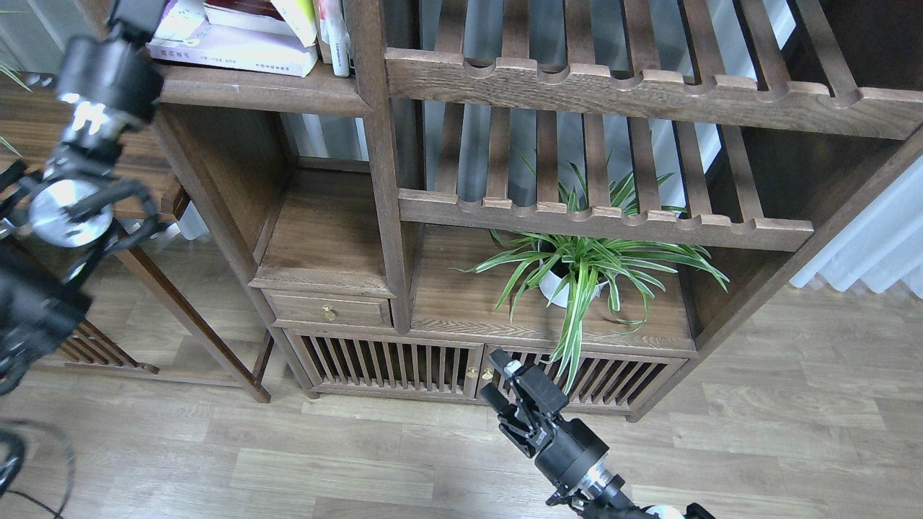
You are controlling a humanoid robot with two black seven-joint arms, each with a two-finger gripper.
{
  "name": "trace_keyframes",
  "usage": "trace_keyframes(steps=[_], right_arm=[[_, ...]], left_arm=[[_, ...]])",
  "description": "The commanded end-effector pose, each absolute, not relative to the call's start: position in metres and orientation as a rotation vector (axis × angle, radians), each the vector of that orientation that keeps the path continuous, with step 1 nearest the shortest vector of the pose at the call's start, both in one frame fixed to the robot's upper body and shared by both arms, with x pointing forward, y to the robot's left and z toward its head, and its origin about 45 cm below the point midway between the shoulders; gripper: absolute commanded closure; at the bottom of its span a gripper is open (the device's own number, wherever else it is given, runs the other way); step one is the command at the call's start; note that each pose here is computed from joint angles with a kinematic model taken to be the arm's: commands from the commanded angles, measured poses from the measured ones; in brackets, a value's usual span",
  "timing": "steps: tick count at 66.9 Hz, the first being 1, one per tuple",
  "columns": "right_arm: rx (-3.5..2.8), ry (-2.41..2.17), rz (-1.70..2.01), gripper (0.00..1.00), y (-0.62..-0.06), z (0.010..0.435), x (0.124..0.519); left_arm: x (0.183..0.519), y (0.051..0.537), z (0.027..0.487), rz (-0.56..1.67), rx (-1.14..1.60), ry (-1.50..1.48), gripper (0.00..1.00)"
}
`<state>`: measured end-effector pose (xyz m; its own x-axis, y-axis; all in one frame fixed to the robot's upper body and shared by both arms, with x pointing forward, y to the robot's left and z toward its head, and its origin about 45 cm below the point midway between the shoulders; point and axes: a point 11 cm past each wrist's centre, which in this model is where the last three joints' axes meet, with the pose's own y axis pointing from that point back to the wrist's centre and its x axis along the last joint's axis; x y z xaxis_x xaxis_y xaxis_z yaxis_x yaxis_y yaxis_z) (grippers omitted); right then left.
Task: Organize books on shelf
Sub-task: 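Press the yellow-green book into place with the left gripper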
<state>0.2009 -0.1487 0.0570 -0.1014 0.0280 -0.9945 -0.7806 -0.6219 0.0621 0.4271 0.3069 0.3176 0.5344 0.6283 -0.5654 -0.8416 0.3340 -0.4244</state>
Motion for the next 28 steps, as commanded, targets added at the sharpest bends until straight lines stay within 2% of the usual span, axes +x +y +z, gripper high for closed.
trace_keyframes(steps=[1,12,28], right_arm=[[-1.608,0.791,1.741,0.01,-0.145,0.072,0.209],[-1.627,0.783,1.681,0.01,-0.151,0.085,0.225],[-1.662,0.761,1.654,0.01,-0.149,0.093,0.236]], left_arm=[[0.400,0.306,0.269,0.999,-0.666,0.432,0.02],[0.367,0.305,0.208,1.036,-0.552,0.579,0.01],[0.356,0.309,0.188,1.063,-0.522,0.621,0.01]])
